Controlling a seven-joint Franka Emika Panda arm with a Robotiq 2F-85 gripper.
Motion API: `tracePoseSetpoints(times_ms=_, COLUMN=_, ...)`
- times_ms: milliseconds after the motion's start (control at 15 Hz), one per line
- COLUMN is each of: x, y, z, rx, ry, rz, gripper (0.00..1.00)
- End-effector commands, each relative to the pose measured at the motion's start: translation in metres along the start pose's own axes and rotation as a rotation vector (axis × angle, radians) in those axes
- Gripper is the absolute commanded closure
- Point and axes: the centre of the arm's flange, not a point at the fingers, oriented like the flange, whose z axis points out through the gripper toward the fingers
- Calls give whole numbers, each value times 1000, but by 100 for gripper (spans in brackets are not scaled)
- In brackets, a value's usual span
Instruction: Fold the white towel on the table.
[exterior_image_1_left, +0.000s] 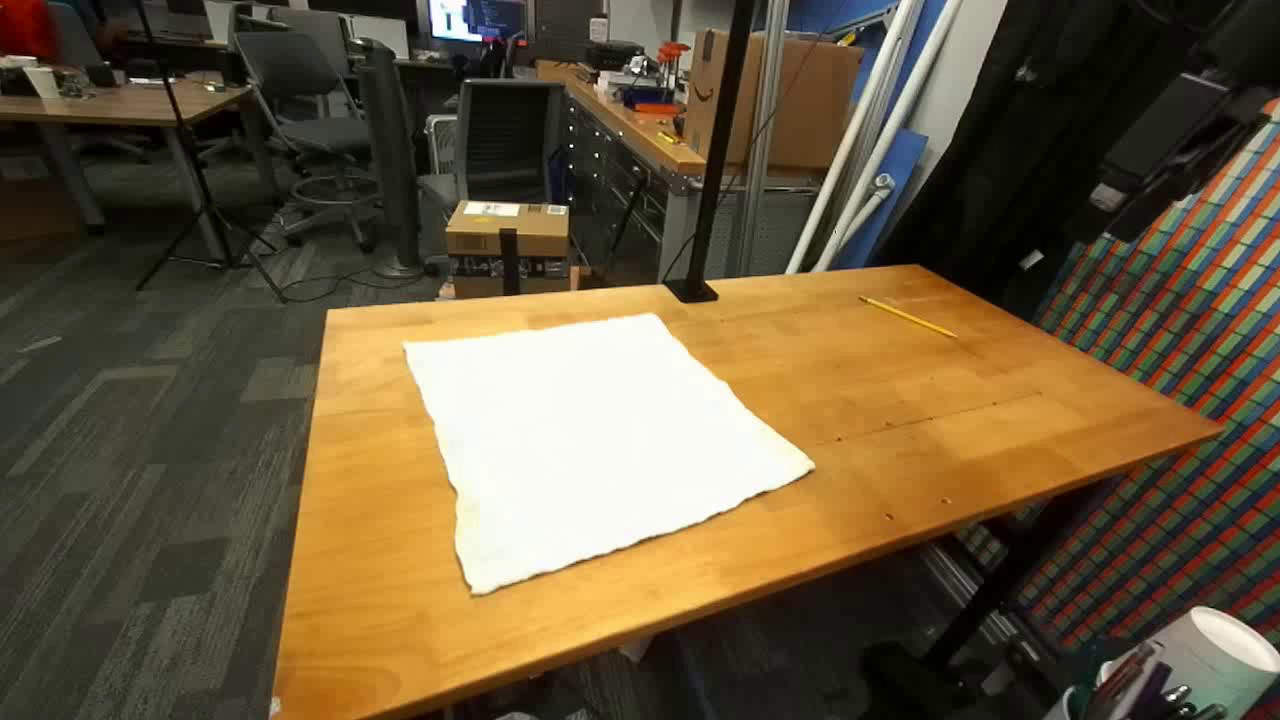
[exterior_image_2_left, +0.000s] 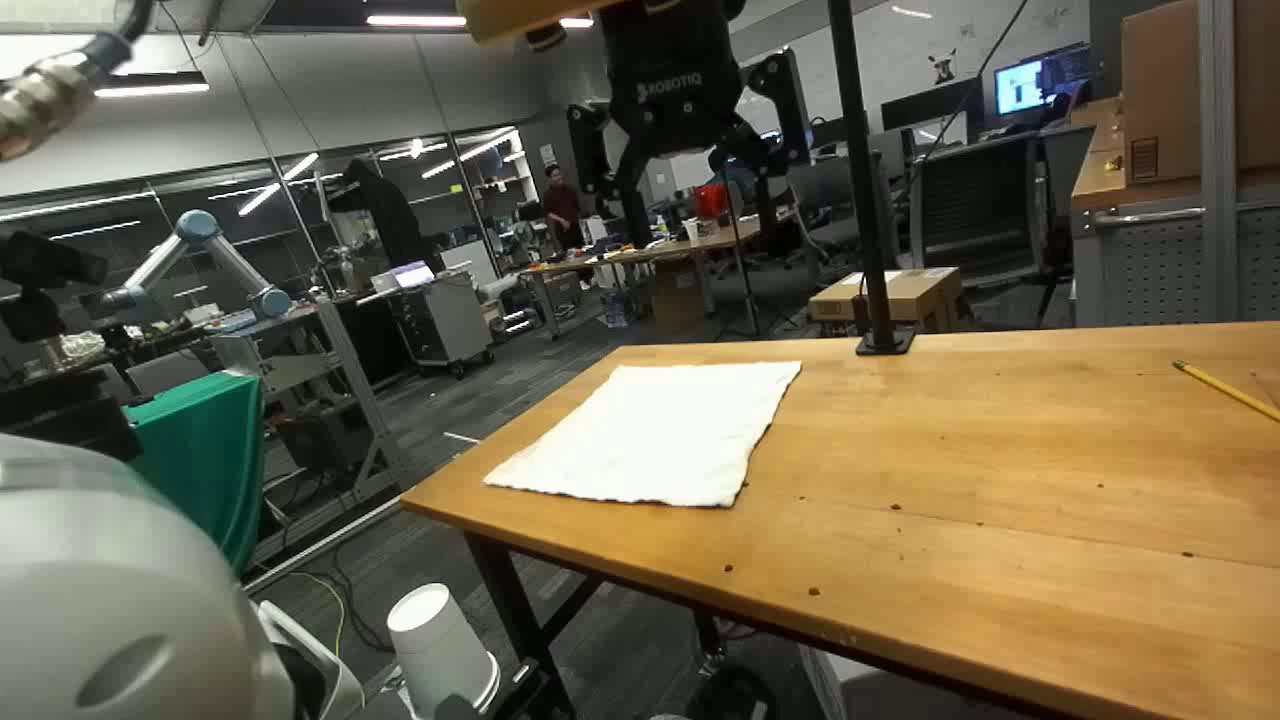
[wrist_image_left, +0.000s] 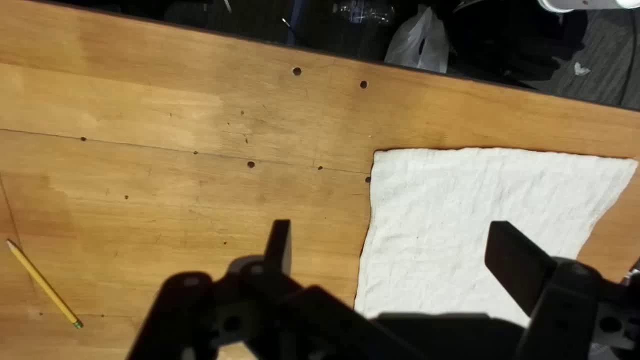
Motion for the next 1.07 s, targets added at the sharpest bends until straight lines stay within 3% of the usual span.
tracePoseSetpoints(times_ms=0, x=0, y=0, z=-2, rx=-2, ry=4, rz=0, gripper=0)
tracePoseSetpoints(times_ms=1000, x=0, y=0, z=-5, rx=-4, ry=11, rz=0, gripper=0)
